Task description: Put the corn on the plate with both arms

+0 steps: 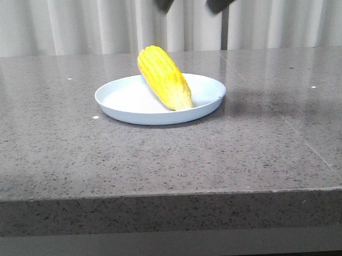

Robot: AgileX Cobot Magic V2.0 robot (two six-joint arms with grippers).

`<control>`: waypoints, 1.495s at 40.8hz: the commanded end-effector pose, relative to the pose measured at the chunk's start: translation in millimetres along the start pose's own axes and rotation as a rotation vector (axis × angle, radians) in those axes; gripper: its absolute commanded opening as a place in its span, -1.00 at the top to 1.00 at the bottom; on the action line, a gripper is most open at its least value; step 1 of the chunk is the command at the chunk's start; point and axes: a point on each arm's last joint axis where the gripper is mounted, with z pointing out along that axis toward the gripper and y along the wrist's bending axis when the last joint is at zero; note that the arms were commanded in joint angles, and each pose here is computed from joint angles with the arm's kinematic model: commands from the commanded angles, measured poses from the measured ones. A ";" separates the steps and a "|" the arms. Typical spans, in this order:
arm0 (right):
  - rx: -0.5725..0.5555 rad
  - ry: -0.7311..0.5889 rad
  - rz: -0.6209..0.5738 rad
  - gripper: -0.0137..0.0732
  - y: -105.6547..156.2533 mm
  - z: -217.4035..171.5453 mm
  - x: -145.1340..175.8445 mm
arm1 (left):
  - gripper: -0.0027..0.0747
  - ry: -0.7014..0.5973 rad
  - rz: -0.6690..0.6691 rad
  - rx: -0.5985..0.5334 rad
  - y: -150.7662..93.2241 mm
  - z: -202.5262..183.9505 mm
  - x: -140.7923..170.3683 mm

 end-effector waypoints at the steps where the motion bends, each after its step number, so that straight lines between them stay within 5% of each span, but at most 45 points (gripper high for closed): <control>1: 0.044 -0.094 -0.077 -0.73 -0.4 -63.9 -6.7 | -0.10 -0.085 -0.011 0.012 -0.9 -5.4 -10.7; 19: 0.060 -0.235 -0.099 -0.73 -7.6 -189.7 88.6 | -0.10 -0.085 -0.011 0.012 -0.9 -5.4 -10.7; 35: 0.062 -0.222 -0.097 -0.73 -14.2 -213.1 152.9 | -0.10 -0.095 -0.011 0.012 -0.9 -5.5 -11.6; 40: 0.063 -0.208 -0.097 -0.72 -14.7 -209.4 156.0 | 0.07 -0.093 -0.011 0.012 -0.9 -5.5 -11.4; 45: 0.063 -0.205 -0.097 -0.44 -14.9 -208.4 156.6 | 0.41 -0.092 -0.011 0.012 -0.9 -5.5 -11.3; 54: 0.062 -0.207 -0.096 0.57 -14.7 -208.4 156.5 | 0.97 -0.091 -0.014 0.015 -1.2 -5.5 -11.3; 58: 0.062 -0.207 -0.096 0.88 -14.7 -208.4 156.5 | 0.98 -0.091 -0.014 0.015 -1.2 -5.5 -11.3; 61: 0.061 -0.207 -0.095 0.88 -14.7 -208.4 156.4 | 0.98 -0.091 -0.014 0.015 -1.2 -5.5 -11.3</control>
